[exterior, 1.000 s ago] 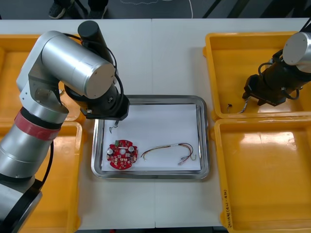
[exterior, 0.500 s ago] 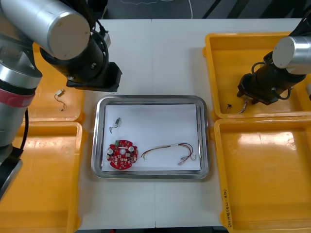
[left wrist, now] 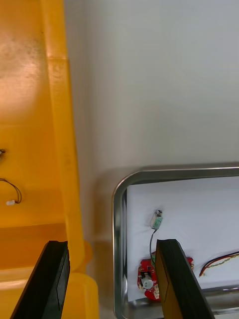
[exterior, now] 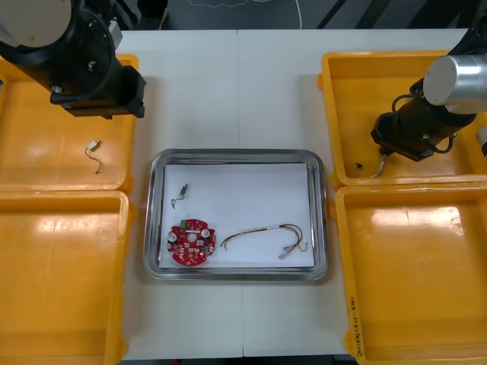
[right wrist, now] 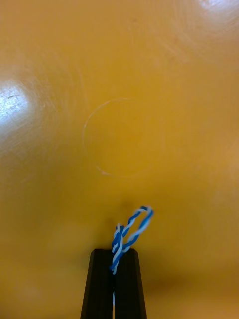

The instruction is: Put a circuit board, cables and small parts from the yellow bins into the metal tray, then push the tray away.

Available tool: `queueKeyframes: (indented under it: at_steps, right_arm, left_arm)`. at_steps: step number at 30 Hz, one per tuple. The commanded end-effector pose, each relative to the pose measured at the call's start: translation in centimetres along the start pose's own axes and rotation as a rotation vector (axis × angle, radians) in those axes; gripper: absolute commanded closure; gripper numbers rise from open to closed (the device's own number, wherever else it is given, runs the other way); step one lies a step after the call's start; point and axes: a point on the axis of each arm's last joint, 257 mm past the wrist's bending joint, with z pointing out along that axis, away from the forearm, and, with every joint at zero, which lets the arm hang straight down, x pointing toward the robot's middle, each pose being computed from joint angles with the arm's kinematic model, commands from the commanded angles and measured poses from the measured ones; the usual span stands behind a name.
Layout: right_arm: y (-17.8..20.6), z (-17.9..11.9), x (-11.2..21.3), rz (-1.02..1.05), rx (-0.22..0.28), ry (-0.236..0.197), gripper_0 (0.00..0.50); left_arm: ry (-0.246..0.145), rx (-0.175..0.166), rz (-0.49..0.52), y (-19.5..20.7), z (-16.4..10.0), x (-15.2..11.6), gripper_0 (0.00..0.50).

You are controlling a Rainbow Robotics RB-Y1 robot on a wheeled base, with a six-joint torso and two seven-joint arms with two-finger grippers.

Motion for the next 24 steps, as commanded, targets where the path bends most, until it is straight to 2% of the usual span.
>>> queueKeyframes:
  at_steps: [1, 5, 10, 16, 20, 24]
  right_arm:
    - [0.7, 1.3, 1.5, -0.001, 0.014, 0.025, 0.5]
    - [0.6, 1.2, 1.5, -0.012, 0.012, 0.029, 0.5]
    - [1.2, -0.5, 0.8, -0.034, -0.014, 0.028, 0.5]
    - [1.4, -3.5, 0.1, -0.109, -0.031, 0.032, 0.5]
    - [1.3, -5.9, -0.4, -0.197, -0.053, 0.029, 0.5]
    - [2.2, -8.0, -0.7, -0.259, -0.125, 0.024, 0.5]
  left_arm:
    - [-0.055, -0.037, 0.05, 2.8, -3.8, -3.9, 0.0]
    - [-0.018, -0.062, 0.003, 5.3, -3.8, -4.4, 0.0]
    - [0.028, -0.094, -0.05, 8.7, -3.5, -4.1, 0.0]
    - [0.032, -0.106, -0.039, 11.2, -2.9, -4.6, 0.0]
    - [0.027, -0.099, -0.026, 12.3, -2.0, -5.2, 0.0]
    - [0.021, -0.083, -0.005, 13.0, -0.8, -5.6, 0.0]
